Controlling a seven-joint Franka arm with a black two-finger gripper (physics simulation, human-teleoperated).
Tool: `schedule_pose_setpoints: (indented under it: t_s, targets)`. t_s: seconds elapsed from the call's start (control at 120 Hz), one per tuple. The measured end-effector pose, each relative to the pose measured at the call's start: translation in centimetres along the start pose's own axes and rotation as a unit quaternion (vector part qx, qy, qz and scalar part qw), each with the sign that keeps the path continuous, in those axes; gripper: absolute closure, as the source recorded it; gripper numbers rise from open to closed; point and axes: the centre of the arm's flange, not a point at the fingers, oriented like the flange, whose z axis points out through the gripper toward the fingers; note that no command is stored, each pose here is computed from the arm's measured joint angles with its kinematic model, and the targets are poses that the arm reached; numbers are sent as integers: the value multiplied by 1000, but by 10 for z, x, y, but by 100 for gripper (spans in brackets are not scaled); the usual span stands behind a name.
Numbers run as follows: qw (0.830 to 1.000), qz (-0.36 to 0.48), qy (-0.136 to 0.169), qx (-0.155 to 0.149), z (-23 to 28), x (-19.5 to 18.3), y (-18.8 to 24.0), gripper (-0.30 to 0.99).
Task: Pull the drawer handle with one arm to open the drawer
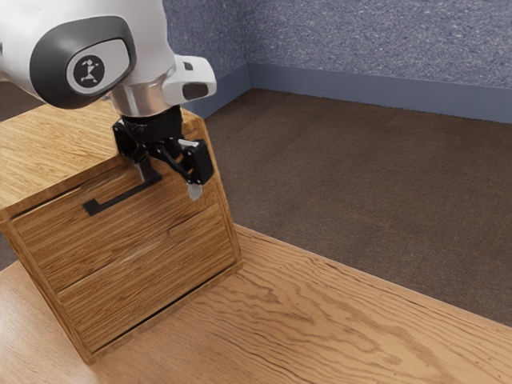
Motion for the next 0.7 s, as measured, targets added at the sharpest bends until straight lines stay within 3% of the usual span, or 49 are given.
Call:
schedule_pose_setpoints:
  t_s: [0.158,0.283,0.392,0.508,0.7]
  targets:
    - [999,33,42,-2,-13,0,21,0]
    - [998,40,49,5,-12,-12,17,0]
    - [996,72,56,12,-14,-18,41,0]
    - [994,98,42,37,-11,-24,56,0]
    - [991,91,1,96,-4,-31,42,0]
